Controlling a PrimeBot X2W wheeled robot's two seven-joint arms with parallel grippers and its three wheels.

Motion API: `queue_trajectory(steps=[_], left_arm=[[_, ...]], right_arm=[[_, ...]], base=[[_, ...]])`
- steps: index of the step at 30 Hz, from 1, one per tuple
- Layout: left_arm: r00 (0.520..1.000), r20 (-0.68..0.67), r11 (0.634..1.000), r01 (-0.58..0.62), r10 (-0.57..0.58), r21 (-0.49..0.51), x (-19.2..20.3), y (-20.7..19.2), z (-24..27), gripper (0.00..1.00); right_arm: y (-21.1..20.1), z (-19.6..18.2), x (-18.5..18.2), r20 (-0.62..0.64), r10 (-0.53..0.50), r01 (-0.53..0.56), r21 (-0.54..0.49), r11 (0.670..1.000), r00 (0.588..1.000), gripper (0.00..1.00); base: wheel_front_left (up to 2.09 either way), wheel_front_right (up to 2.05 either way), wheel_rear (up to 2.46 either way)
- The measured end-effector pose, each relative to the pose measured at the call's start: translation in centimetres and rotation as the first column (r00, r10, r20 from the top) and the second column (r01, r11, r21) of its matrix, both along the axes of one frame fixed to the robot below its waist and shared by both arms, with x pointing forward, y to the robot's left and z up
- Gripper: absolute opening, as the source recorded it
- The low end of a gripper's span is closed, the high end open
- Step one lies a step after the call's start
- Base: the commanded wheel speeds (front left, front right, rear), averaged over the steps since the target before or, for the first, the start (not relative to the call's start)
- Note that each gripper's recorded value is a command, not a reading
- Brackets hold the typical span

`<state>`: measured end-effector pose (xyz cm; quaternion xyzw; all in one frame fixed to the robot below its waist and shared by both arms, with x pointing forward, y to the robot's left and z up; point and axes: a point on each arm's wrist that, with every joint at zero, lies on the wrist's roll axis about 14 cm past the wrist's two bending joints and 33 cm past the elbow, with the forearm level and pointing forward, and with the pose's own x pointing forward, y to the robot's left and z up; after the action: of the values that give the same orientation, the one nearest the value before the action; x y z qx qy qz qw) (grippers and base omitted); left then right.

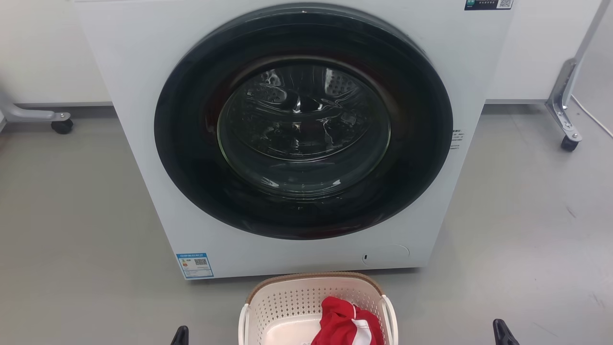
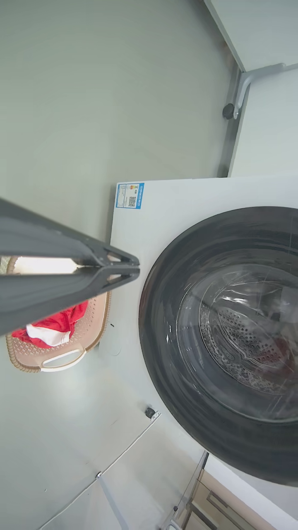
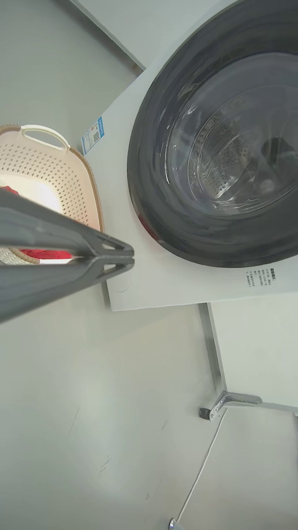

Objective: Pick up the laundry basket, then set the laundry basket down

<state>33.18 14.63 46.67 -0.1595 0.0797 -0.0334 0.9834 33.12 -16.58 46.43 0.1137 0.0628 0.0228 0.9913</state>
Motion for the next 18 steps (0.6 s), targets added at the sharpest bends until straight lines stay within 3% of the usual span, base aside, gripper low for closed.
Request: queue_trajectory(steps=[18], left_arm=[[0.995, -0.087, 0.968, -0.076, 0.057, -0.239, 0.7, 1.2, -0.9, 0.00]], right_arm=[[-1.3, -0.7, 0.9, -0.081, -0.075, 0.093, 0.260, 0.961, 0.994, 0.00]], base=[[0.00, 0.00, 0.00]])
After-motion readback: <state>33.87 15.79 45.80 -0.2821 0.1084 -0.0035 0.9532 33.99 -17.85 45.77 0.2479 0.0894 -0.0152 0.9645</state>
